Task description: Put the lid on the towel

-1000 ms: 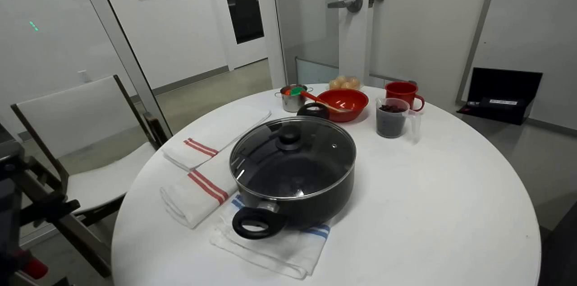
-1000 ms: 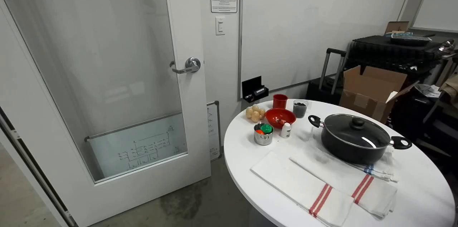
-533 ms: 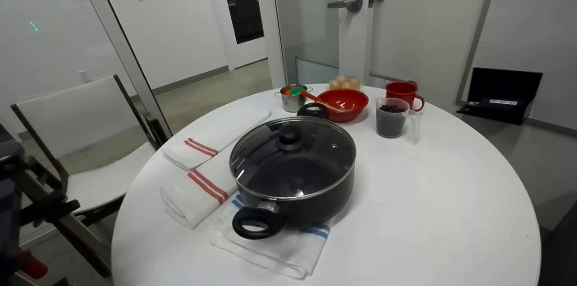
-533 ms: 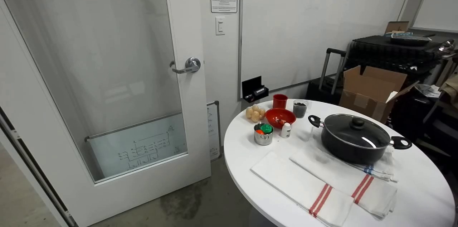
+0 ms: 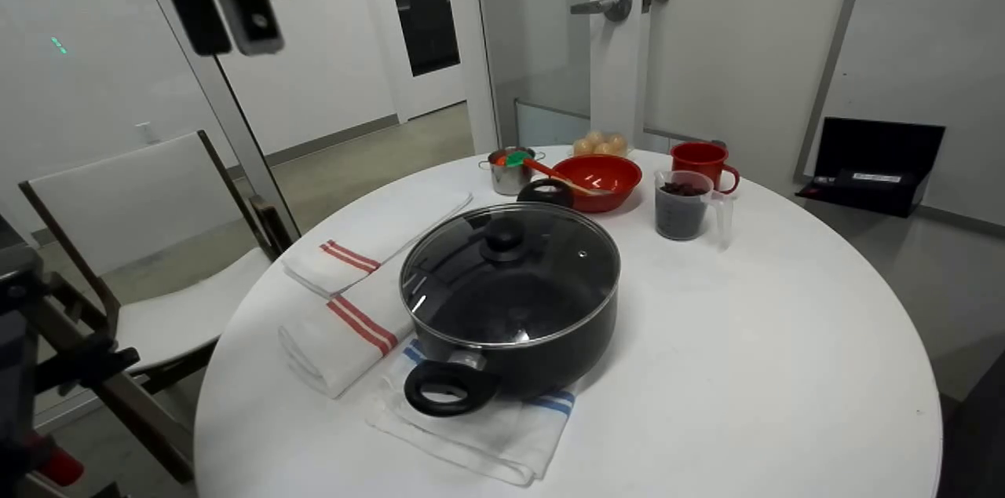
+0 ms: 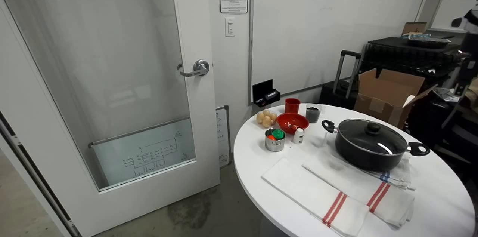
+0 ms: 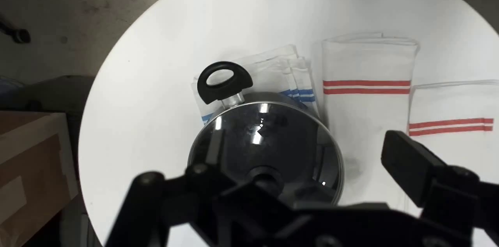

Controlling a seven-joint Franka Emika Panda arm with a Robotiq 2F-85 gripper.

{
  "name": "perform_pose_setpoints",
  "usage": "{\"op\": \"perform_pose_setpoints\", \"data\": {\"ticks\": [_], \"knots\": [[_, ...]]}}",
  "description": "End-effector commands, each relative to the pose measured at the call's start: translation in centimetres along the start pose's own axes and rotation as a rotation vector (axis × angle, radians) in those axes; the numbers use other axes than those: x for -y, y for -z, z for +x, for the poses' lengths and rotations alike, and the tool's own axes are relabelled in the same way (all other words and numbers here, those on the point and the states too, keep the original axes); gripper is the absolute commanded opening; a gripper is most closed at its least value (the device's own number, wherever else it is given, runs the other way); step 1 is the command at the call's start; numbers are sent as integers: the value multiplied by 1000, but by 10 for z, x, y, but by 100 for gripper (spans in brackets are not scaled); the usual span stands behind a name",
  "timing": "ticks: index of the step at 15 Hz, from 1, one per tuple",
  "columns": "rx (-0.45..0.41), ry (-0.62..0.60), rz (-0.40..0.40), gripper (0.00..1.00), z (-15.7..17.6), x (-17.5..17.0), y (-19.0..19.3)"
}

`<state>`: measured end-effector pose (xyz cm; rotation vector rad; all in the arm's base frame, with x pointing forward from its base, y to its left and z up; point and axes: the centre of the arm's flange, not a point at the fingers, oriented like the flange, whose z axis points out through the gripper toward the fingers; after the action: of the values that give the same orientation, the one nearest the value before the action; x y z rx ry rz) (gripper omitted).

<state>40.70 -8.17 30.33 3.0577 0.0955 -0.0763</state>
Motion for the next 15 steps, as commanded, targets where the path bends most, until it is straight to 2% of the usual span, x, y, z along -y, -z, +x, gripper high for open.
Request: {"op": "perform_pose_setpoints", "data": {"ticks": [1,3,8,15], "knots": [[17,1,-50,100,57,-12,-42],[7,7,-70,100,77,-15,-63],[0,5,-59,100,121,-25,-102],[19,0,-10,100,157,-24,-141]]}}
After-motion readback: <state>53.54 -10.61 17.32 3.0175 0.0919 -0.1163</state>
